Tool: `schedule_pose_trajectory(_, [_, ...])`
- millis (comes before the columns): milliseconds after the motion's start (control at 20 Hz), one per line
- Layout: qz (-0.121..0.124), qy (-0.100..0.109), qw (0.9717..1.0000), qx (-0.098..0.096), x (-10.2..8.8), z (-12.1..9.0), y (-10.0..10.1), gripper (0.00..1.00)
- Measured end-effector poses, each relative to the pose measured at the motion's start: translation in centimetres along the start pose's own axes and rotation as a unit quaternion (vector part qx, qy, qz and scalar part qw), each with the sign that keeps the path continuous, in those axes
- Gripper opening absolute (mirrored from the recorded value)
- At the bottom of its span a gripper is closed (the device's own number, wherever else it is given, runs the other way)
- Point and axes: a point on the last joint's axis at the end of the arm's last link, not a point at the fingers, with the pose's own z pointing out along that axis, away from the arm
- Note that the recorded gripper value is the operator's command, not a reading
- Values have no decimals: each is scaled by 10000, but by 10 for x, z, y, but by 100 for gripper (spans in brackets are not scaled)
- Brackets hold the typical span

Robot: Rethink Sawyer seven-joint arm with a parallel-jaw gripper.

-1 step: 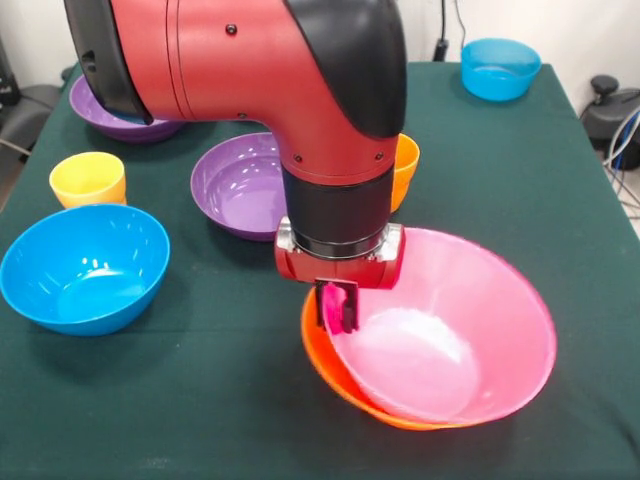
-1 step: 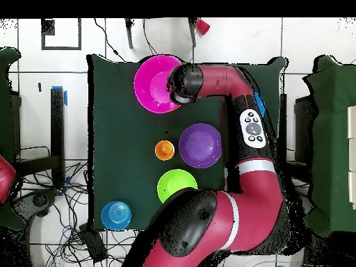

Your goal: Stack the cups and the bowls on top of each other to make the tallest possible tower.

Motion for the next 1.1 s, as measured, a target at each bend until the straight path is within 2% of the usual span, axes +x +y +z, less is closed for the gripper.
schedule_pose_trajectory(300, [14, 29, 10000, 32, 2, 4, -4, 100])
schedule_pose_trajectory(700, [53, -35, 9999, 111, -4, 2, -14, 100])
schedule_pose_trajectory(850, [32, -52, 9998, 211, -4, 3, -21, 100])
schedule_pose_trajectory(950, [-16, -76, 9993, 365, -3, 5, -31, 100])
schedule_pose_trajectory(1100, [-40, -86, 9990, 430, -3, 5, -34, 100])
